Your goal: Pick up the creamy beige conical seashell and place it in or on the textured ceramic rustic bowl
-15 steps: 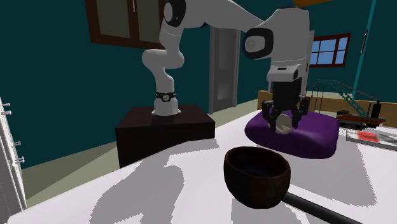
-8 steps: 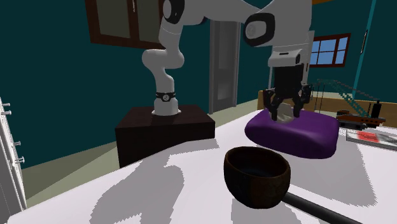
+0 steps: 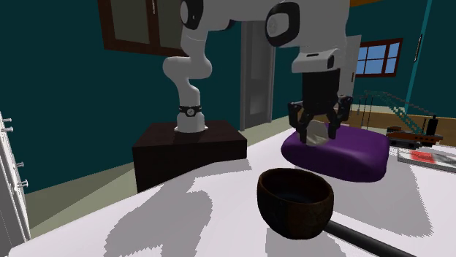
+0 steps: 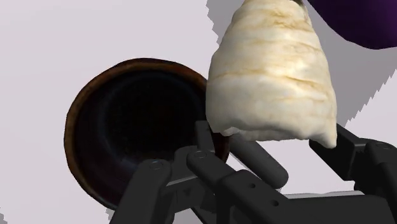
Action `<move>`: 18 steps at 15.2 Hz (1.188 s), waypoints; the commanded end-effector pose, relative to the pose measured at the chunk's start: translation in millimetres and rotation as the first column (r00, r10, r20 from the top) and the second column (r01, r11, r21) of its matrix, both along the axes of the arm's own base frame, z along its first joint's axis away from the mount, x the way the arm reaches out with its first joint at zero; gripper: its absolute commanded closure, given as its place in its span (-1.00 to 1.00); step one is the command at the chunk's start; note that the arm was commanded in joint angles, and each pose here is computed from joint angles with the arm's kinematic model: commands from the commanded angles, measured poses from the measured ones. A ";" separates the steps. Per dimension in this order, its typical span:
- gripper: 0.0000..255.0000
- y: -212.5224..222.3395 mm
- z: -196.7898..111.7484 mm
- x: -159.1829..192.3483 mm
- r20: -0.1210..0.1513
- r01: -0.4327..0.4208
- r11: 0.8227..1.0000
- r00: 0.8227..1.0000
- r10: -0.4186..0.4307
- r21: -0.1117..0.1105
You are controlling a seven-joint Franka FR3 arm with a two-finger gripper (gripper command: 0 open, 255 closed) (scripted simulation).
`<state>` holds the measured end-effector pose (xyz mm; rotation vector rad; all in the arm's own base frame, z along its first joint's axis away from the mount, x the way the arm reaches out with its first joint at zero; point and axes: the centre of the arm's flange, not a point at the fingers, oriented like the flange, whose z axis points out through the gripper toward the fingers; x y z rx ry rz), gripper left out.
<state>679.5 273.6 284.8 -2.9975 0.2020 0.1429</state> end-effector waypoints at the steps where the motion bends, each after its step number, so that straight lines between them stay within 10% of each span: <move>1: 1.00 -17.0 4.9 14.2 0.000 -0.001 1.000 1.000 0.001 0.000; 6: 1.00 -79.0 8.2 58.3 0.000 -0.001 1.000 1.000 0.001 0.000; 18: 1.00 -79.0 -55.1 58.2 0.000 -0.001 1.000 1.000 0.001 0.000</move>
